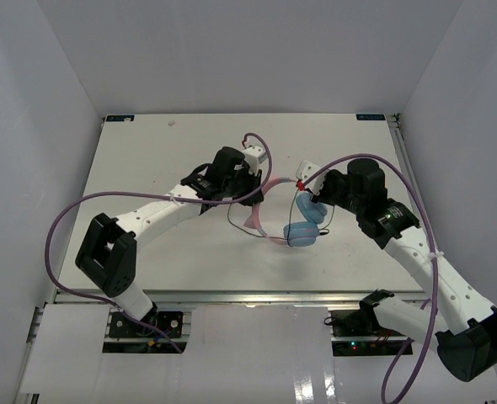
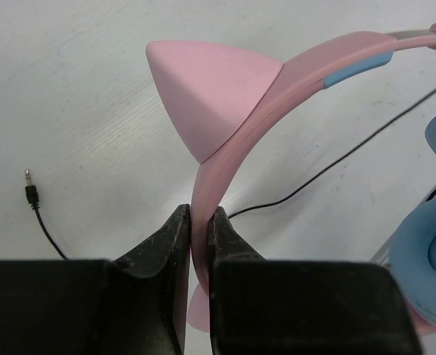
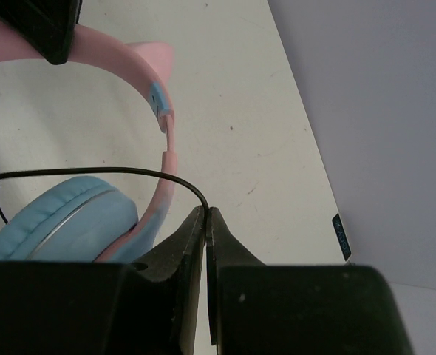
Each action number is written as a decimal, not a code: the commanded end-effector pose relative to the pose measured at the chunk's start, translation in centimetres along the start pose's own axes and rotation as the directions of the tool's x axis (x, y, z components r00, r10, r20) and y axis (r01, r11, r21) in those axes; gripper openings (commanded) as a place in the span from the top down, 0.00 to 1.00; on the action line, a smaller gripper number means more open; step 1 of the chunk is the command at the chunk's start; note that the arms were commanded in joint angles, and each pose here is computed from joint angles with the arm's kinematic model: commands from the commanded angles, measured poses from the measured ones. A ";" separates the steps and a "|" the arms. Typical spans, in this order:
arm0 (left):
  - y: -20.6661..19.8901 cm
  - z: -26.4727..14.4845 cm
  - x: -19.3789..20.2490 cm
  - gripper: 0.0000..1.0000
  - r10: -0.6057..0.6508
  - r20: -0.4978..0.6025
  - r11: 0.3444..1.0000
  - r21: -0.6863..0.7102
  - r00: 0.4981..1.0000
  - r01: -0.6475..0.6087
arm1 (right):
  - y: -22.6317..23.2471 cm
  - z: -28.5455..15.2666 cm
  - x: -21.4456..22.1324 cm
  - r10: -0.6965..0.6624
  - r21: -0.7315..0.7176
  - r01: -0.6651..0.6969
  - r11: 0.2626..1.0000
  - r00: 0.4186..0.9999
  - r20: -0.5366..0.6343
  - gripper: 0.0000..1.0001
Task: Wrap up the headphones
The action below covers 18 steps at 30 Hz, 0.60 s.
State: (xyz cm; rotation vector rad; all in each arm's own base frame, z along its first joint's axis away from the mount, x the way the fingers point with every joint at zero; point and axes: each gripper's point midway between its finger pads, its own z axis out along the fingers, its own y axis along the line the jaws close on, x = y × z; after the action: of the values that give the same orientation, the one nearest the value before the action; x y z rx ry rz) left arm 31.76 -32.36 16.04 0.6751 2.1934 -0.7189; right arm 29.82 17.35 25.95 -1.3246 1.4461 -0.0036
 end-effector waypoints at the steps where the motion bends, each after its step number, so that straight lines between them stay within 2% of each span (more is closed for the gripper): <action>1: -4.5 -2.8 -2.6 1.00 0.098 0.106 0.969 0.215 0.990 -0.119 | 0.3 0.7 -1.3 0.058 -0.047 -0.054 0.997 0.995 0.085 0.92; 6: -6.1 -3.8 -2.8 1.00 0.106 0.115 0.946 0.295 0.988 -0.136 | 0.2 1.3 -0.8 0.110 -0.069 -0.104 0.992 0.989 0.094 0.92; 11: -6.4 -4.7 -3.5 1.00 0.099 0.140 0.946 0.295 0.985 -0.137 | 0.2 1.3 -0.5 0.191 -0.112 -0.176 0.978 0.973 0.131 0.92; 18: -6.9 -6.2 -5.9 1.00 0.044 0.175 0.957 0.274 0.984 -0.092 | 3.3 1.4 -1.3 0.311 -0.296 -0.241 0.924 0.925 0.217 0.92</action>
State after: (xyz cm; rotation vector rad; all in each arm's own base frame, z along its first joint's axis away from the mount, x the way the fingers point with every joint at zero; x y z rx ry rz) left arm 28.68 -33.81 18.85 0.8438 2.0832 -0.9161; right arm 29.61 18.52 24.16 -1.2593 1.4883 0.3529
